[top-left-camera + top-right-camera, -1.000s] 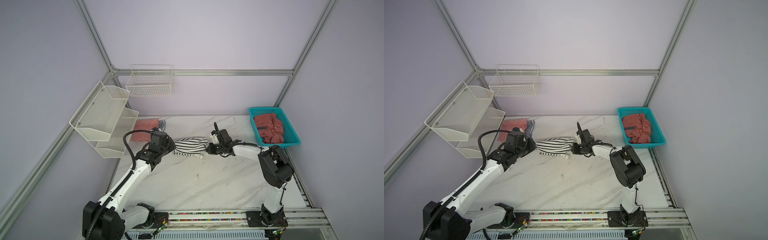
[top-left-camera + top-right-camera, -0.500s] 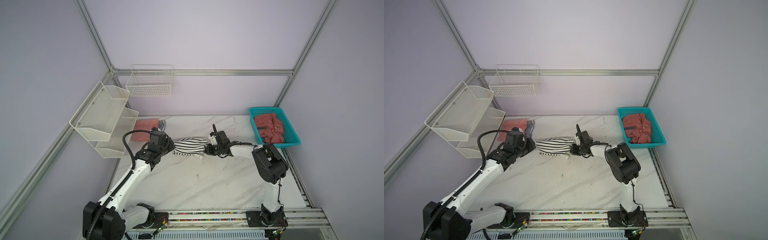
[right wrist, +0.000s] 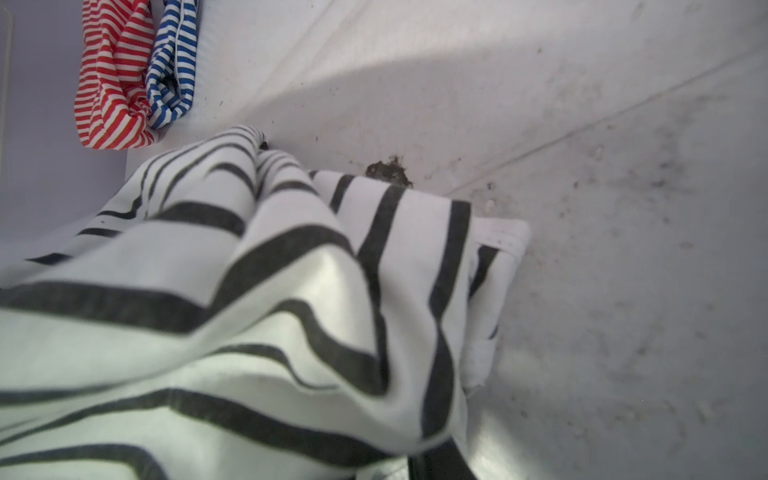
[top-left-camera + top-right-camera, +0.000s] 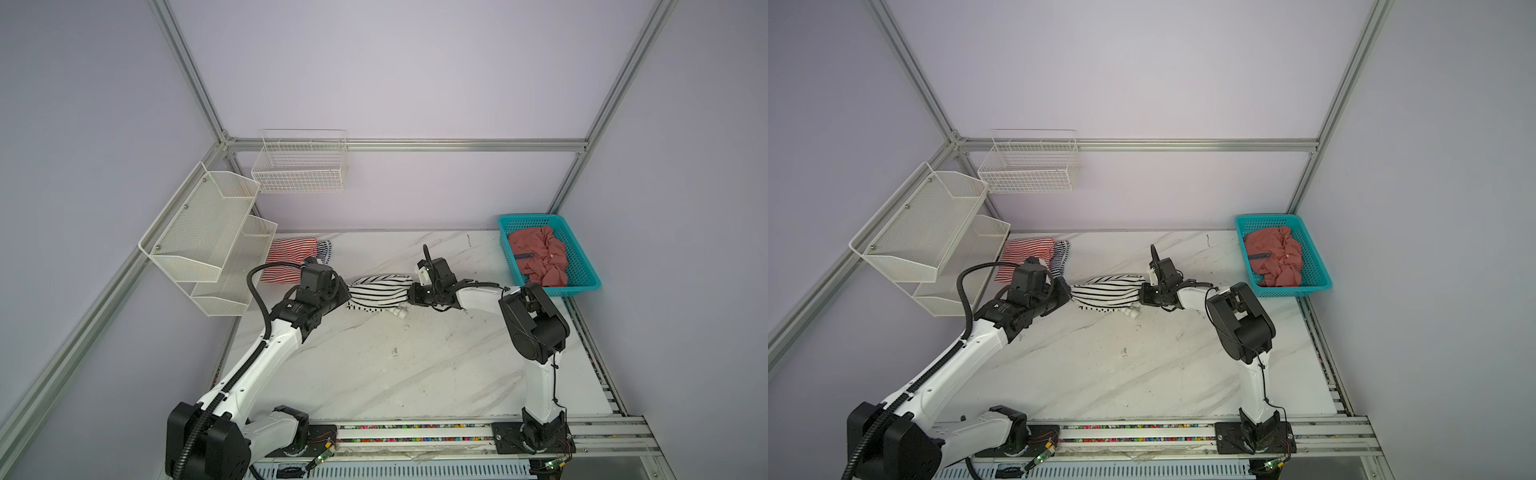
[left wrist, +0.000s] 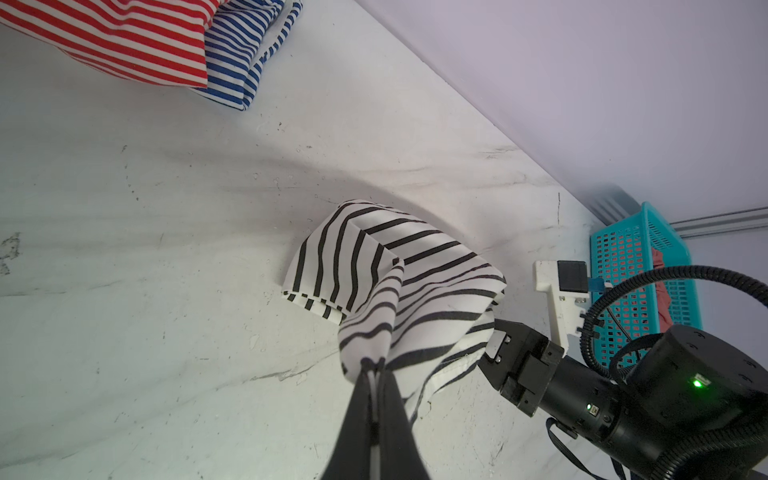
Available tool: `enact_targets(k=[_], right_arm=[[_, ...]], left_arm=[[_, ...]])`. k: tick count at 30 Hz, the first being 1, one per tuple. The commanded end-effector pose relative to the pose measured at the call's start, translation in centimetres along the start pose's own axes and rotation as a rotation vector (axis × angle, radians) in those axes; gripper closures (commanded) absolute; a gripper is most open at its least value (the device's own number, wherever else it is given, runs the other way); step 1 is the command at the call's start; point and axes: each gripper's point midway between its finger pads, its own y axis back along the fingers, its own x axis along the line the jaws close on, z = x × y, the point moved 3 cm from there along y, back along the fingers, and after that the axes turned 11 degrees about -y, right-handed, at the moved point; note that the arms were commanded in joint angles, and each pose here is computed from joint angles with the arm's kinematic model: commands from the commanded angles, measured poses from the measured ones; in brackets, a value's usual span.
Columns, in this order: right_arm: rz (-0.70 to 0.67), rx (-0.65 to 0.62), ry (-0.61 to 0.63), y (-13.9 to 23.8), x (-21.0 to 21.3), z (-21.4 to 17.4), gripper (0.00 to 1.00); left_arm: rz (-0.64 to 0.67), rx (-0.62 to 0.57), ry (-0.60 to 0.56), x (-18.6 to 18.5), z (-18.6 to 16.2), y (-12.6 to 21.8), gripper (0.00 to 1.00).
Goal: Fold and stack the tank tops
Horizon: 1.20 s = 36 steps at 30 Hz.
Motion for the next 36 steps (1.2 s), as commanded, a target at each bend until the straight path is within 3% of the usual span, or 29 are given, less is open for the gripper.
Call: enact_targets(k=[1, 24, 28, 36], right_arm=[[0.012, -0.013, 0.006, -0.5, 0.5, 0.6, 0.73], [-0.211, -0.007, 0.029, -2.1, -2.6, -0.2, 0.69], [-0.244, -0.014, 0.045, -1.7, -3.0, -0.1, 0.76], [-0.278, 0.024, 0.044, -2.5, -4.2, -0.9, 0.76]], left_arm=[[-0.004, 0.001, 0.02, 0.6, -0.6, -0.2, 1.0], [0.003, 0.007, 0.022, 1.0, -0.8, -0.3, 1.0], [0.012, 0.003, 0.023, 1.3, -0.8, -0.3, 1.0], [0.023, 0.002, 0.026, 1.8, -0.8, -0.1, 1.0]])
